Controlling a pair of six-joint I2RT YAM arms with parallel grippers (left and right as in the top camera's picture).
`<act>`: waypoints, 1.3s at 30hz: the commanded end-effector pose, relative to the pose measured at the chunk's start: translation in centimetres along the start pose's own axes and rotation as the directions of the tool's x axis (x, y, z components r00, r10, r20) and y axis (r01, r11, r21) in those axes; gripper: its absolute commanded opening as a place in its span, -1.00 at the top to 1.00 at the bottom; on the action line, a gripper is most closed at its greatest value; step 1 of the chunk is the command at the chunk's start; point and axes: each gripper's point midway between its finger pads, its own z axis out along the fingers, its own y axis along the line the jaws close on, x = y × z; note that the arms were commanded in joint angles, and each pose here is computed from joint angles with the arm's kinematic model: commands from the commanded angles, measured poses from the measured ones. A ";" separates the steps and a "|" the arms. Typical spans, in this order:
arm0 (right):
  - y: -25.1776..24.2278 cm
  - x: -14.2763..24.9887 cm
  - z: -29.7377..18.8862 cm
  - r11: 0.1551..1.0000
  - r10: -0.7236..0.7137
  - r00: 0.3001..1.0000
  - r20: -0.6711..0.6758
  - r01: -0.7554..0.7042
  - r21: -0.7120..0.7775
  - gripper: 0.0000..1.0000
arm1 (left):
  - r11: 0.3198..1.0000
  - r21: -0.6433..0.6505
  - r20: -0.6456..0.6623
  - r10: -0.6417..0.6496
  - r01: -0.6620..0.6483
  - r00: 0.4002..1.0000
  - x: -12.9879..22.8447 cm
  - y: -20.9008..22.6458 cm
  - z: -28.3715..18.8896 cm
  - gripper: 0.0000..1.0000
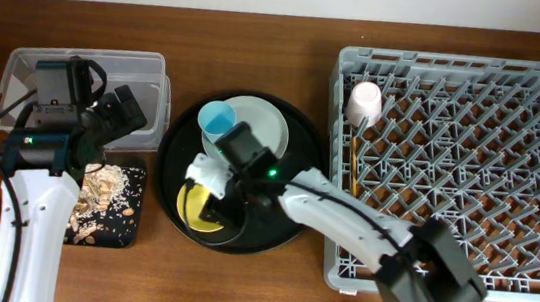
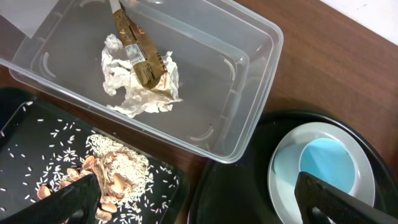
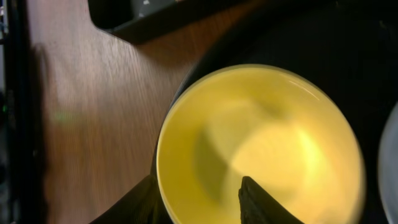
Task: Sort waste into correct bins and load items into the dishwasher rack
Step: 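Lift the yellow bowl and carry it to the rack's back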
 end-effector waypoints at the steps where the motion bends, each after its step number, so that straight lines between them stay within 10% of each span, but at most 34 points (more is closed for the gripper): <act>1: 0.8 0.0 2.1 0.998 -0.055 0.998 -0.013 0.055 0.010 0.14 | 1.000 0.008 0.017 0.001 -0.001 1.000 -0.6 -0.2 -0.4 -0.98; 17: 0.9 1.3 4.4 0.997 -0.067 0.995 -0.075 0.071 0.044 0.36 | 1.000 0.008 0.017 0.001 -0.001 1.000 -0.6 -0.2 -0.4 -0.98; 26: 1.2 1.9 3.2 0.998 -0.030 0.992 -0.119 0.036 0.050 0.92 | 1.000 0.008 0.017 0.001 -0.001 1.000 -0.6 -0.2 -0.4 -0.98; 39: -3.7 -1.4 -21.7 0.935 0.349 0.878 0.327 -0.349 -0.061 0.92 | 1.000 0.008 0.017 0.001 -0.001 1.000 -0.6 -0.2 -0.4 -0.98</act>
